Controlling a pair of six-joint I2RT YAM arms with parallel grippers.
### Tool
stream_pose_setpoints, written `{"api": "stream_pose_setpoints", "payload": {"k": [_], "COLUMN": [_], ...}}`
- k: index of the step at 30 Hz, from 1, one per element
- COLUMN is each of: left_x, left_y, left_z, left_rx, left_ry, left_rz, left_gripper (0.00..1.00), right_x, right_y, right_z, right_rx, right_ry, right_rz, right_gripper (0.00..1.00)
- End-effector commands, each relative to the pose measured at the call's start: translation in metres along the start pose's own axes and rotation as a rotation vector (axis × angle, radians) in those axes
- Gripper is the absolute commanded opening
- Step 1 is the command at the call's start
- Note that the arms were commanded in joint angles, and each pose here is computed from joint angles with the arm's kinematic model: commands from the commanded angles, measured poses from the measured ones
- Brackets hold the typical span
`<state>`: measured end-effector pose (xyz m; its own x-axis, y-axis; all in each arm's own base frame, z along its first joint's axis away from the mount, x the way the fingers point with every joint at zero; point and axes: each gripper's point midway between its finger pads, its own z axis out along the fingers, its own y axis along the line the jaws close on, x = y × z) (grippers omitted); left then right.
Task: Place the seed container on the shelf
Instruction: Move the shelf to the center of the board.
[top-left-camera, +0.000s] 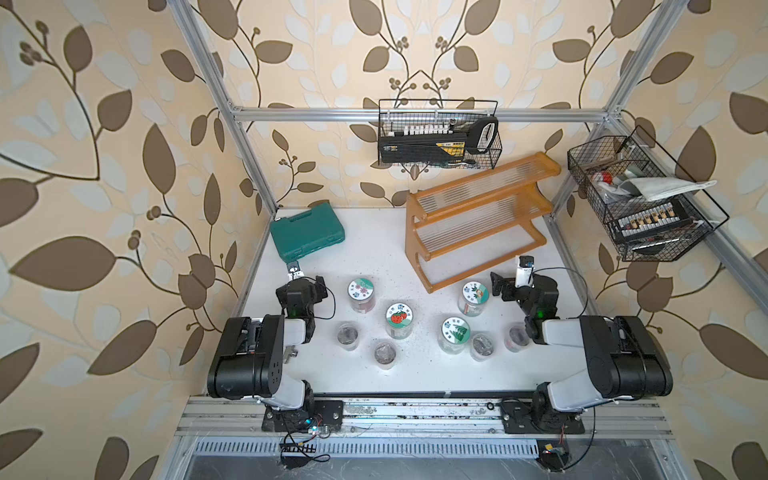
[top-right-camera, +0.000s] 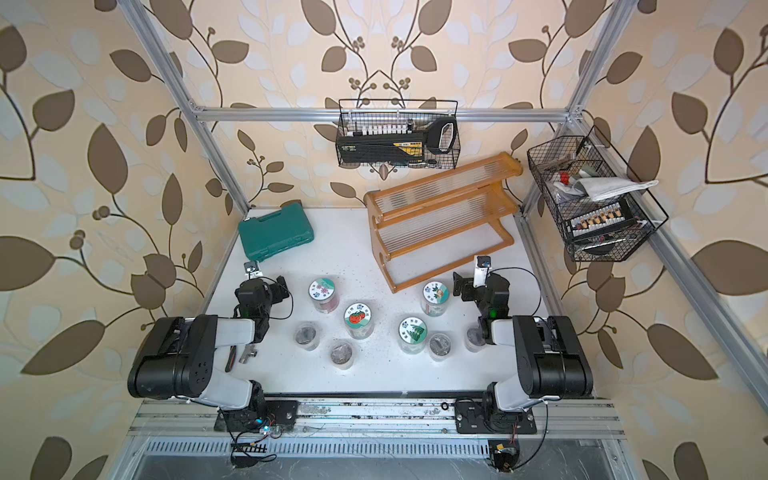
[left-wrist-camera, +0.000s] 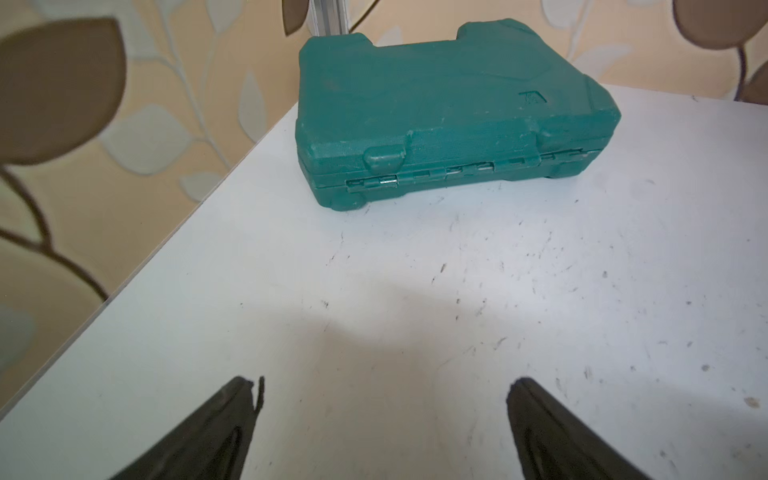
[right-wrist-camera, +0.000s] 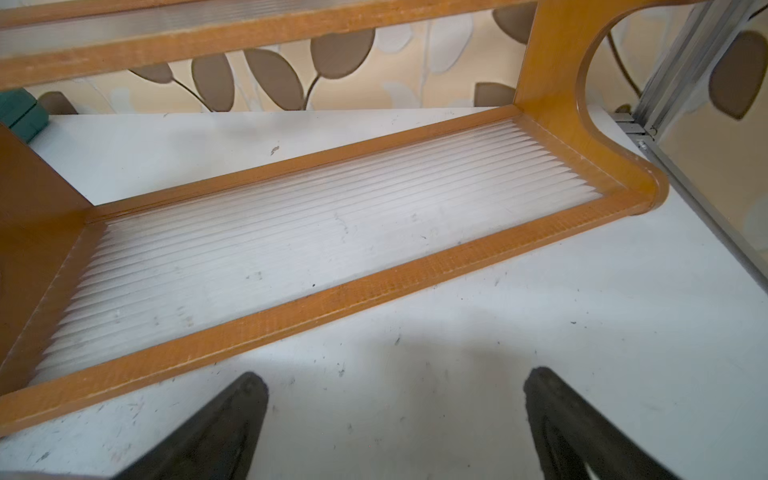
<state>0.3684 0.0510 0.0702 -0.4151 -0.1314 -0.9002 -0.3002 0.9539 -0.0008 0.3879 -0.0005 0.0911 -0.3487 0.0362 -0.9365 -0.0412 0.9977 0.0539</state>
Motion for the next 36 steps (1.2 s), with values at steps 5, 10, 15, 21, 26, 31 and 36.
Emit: {"api": "stream_pose_setpoints", "payload": {"k": [5,10,15,21,26,31,36], "left_x": [-0.012,-0.012,-0.012,-0.012,-0.013,-0.03,-0.071], "left_y": [0.003,0.003,0.003,0.003,0.004,0.003,-0.002], "left_z": [0.003,0.003,0.003,0.003,0.001,-0.01,-0.032], "left_rx": [-0.008,-0.009,-0.009,-0.009,-0.009,-0.019,-0.057], "left_ry": [-0.029,-0.028,-0.029,-0.028,-0.038,-0.051,-0.069], "left_rz": [-0.012,-0.011,-0.012,-0.011,-0.014,-0.011,-0.006], "left_gripper": [0.98,0.98,0.98,0.98,0.98,0.98,0.98], "right_x": [-0.003,-0.003,-0.003,-0.003,-0.004,-0.017,-0.044], "right_y": [0.001,0.001,0.001,0.002,0.001,-0.002,0.0], "right_z": [0.003,0.004,0.004,0.004,0.002,-0.004,-0.016], "right_rx": [0.02,0.021,0.02,0.019,0.025,0.043,0.04], "right_ry": [-0.001,-0.002,-0.001,-0.002,-0.01,-0.015,0.004], "right_rz": [-0.022,-0.022,-0.022,-0.022,-0.02,-0.011,-0.011], "right_gripper": [0.99,0.99,0.99,0.99,0.99,0.99,0.99]}}
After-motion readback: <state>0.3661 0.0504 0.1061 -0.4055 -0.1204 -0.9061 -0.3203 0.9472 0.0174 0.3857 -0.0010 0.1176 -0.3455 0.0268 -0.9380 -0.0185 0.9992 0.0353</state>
